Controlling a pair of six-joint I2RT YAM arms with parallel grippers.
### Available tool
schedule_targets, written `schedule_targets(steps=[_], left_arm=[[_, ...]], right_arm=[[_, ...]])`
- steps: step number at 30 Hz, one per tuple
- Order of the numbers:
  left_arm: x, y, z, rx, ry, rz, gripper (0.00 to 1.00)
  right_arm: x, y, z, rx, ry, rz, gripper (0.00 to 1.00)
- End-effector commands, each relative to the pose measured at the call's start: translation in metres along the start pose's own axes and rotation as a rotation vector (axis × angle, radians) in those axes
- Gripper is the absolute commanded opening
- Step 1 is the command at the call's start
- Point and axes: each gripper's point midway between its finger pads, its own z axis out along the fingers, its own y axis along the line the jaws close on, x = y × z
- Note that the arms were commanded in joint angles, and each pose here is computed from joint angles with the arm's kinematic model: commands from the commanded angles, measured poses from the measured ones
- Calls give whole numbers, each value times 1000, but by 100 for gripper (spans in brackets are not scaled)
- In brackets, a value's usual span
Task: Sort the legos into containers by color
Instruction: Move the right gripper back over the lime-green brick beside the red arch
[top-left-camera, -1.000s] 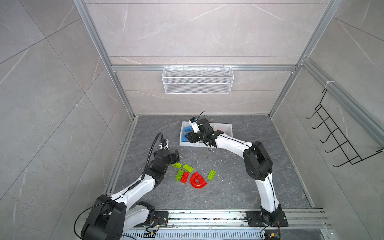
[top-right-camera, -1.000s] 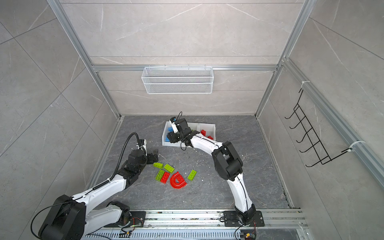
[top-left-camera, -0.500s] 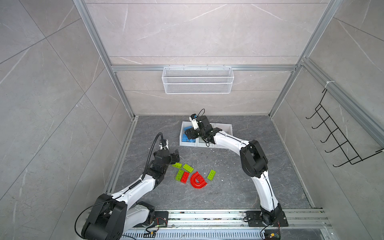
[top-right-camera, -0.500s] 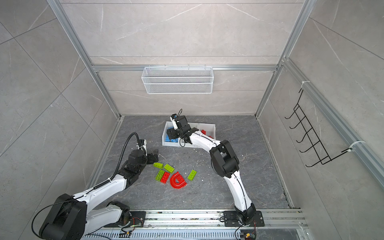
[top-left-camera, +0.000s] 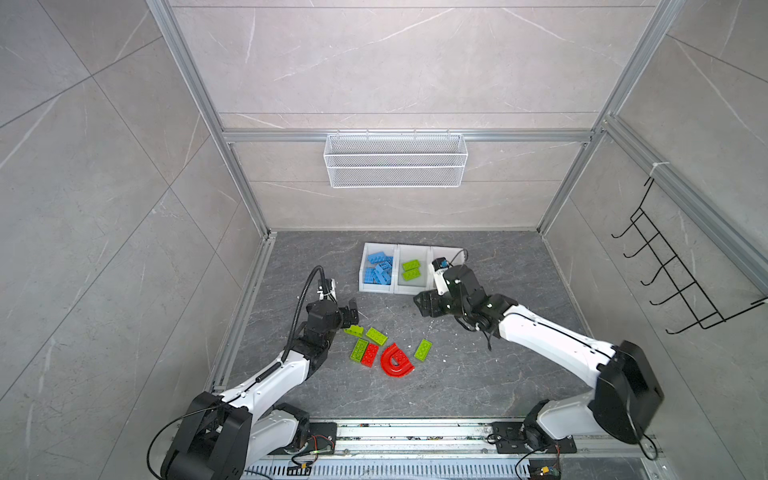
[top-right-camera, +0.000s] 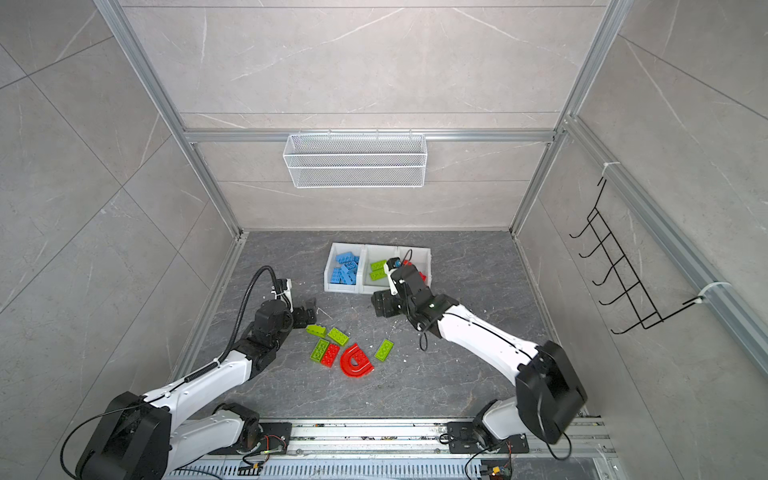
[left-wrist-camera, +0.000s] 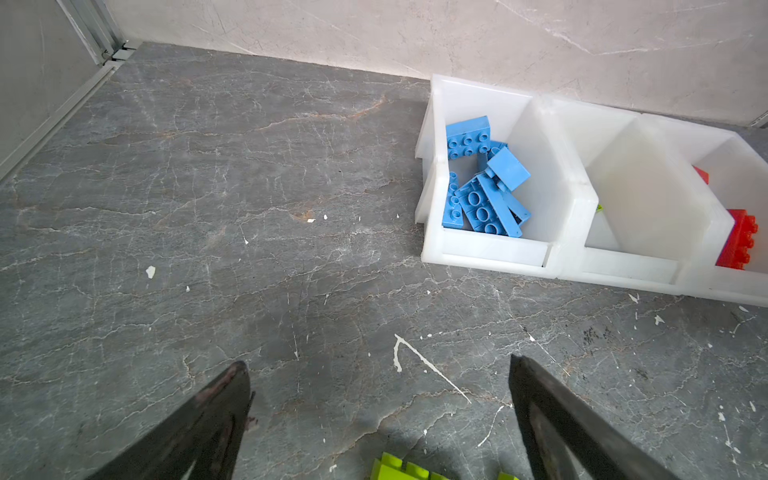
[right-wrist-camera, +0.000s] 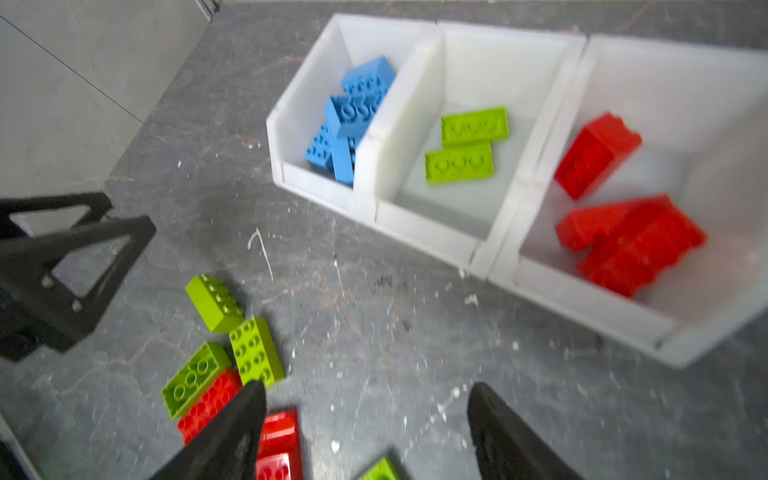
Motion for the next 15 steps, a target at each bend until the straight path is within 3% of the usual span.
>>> schedule_targets(steps=[1, 7, 15], left_arm=[[-13, -1, -6, 13, -54, -31, 99], [-13, -1, -6, 16, -52, -32, 99], [-7, -1, 1, 10, -27, -19, 99]], right_arm=[[70, -14, -5, 82, 147, 65, 78], [125, 0, -1, 52, 210, 113, 75], [155, 18, 25, 11, 245, 102, 74]])
